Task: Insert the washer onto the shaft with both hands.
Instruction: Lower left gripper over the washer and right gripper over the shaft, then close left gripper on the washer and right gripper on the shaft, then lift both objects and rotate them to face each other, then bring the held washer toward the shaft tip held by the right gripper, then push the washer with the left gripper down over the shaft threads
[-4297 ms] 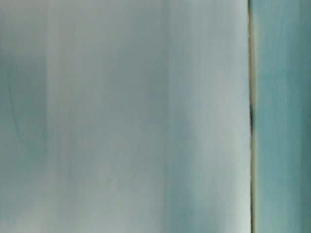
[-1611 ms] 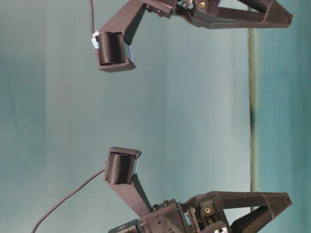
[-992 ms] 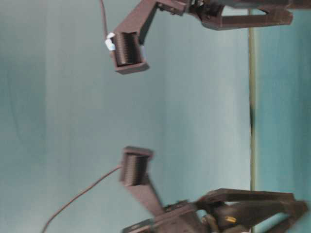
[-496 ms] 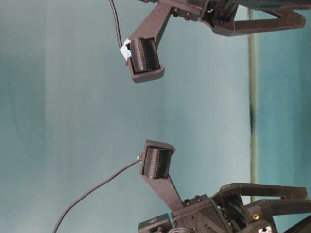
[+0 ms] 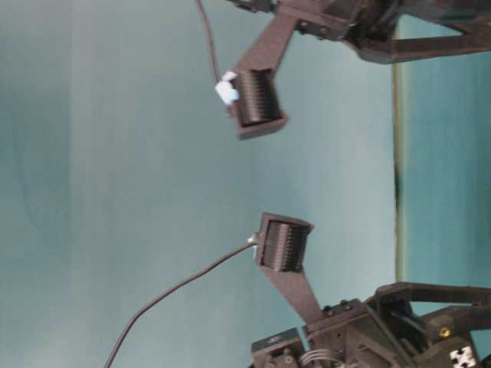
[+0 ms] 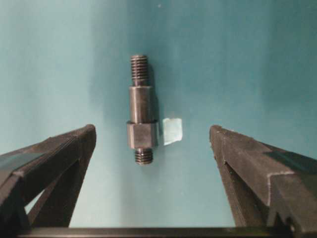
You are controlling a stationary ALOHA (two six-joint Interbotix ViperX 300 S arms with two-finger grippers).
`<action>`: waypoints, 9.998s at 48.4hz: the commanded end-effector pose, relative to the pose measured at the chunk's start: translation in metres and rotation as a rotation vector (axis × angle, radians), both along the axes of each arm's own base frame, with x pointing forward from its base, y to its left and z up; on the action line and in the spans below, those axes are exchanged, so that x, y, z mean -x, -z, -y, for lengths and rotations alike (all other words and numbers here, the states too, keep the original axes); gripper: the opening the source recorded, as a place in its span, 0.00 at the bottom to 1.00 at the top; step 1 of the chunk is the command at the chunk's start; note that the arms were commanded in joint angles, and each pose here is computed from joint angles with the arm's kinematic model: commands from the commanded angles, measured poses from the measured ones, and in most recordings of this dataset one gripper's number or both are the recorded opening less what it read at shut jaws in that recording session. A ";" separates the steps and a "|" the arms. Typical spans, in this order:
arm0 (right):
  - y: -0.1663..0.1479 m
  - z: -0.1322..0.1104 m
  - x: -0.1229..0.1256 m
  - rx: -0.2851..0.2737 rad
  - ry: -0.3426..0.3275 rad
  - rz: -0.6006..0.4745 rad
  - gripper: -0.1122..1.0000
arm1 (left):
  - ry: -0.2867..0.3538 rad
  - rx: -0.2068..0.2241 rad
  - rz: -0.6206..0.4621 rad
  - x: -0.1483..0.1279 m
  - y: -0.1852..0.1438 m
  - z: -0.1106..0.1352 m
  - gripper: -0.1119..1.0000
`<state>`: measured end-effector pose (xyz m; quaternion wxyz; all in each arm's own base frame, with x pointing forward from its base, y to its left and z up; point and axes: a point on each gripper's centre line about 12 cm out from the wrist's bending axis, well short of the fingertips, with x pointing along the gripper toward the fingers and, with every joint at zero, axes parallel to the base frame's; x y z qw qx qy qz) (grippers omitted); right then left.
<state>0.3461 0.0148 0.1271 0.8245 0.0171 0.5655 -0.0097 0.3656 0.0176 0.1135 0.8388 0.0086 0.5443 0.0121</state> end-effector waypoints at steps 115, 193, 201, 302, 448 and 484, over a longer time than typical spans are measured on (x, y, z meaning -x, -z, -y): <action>0.035 -0.003 0.001 0.002 -0.013 -0.034 0.86 | 0.010 0.003 0.012 -0.006 0.012 0.006 0.95; 0.035 0.010 0.005 0.002 0.020 -0.025 0.10 | 0.019 0.000 0.026 -0.006 0.008 0.007 0.41; 0.027 0.009 0.004 -0.001 0.022 0.021 0.10 | 0.022 -0.003 0.067 -0.005 -0.004 0.007 0.41; -0.008 0.001 0.032 -0.074 0.050 0.550 0.10 | -0.051 0.110 0.754 0.002 -0.054 0.018 0.41; 0.002 0.000 0.012 -0.077 0.051 0.658 0.10 | -0.035 0.140 0.771 -0.061 -0.032 0.032 0.41; 0.001 0.000 0.009 -0.077 0.050 0.663 0.10 | -0.028 0.142 0.776 -0.073 -0.030 0.035 0.41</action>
